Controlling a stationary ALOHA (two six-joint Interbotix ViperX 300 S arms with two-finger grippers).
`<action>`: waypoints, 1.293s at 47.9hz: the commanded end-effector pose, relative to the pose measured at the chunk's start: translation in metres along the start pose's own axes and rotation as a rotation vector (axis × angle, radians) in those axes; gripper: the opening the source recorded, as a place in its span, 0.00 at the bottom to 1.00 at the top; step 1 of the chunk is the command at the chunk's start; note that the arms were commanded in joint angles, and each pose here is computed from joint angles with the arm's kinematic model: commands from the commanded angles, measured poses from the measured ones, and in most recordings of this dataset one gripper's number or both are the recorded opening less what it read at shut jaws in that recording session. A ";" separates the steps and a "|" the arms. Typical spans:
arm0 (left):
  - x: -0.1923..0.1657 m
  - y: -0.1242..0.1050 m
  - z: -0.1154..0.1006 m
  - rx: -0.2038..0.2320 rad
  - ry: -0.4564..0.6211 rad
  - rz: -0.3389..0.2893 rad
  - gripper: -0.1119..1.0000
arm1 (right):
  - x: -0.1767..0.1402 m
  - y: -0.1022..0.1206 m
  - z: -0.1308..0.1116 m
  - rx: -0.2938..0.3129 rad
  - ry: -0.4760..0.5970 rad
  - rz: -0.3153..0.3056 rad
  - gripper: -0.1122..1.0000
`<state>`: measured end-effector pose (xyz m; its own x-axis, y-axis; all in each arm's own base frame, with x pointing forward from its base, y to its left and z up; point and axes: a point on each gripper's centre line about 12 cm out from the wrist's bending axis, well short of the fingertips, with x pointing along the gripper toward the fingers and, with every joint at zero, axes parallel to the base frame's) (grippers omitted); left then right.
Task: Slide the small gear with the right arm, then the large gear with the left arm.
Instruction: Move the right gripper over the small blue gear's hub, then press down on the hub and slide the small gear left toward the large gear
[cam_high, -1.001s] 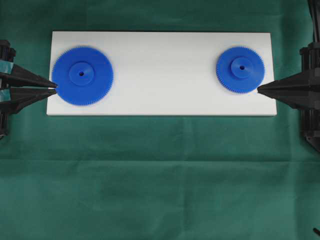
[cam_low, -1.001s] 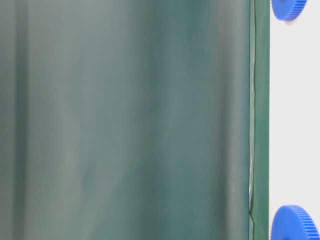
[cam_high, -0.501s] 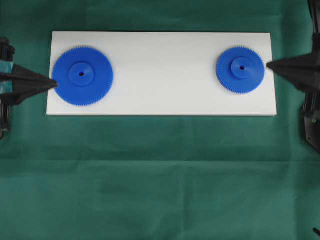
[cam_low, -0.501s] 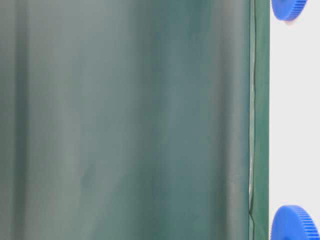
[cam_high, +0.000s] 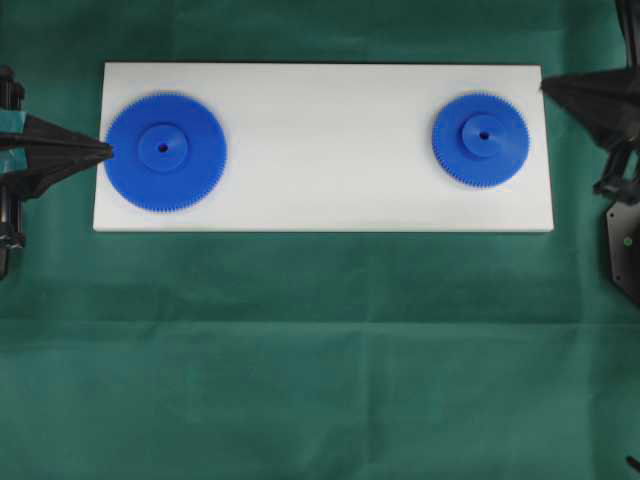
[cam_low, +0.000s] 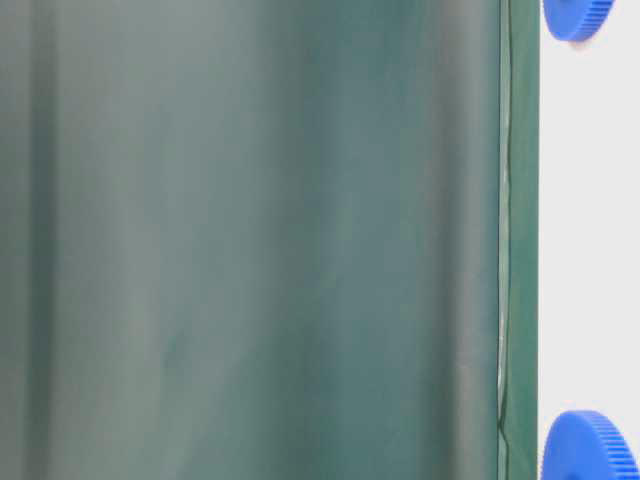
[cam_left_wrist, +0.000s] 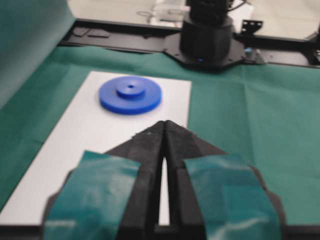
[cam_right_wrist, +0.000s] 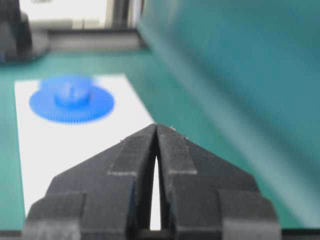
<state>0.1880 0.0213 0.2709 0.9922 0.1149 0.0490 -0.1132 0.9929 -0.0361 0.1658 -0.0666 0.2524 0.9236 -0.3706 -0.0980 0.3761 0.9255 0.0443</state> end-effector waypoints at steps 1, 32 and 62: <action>0.001 0.000 0.003 -0.001 -0.006 0.002 0.10 | 0.007 -0.001 0.003 0.001 0.079 -0.010 0.57; -0.002 0.000 -0.002 -0.002 0.000 -0.001 0.10 | 0.021 -0.010 -0.015 0.088 0.411 -0.080 0.57; -0.004 -0.001 -0.009 0.000 0.019 -0.009 0.10 | 0.053 -0.018 -0.069 0.094 0.602 -0.112 0.57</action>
<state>0.1831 0.0193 0.2575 0.9940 0.1072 0.0199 -0.1065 0.9936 -0.0375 0.1974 -0.0928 0.1828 0.6929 -0.3269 -0.6427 0.4915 0.8663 0.0894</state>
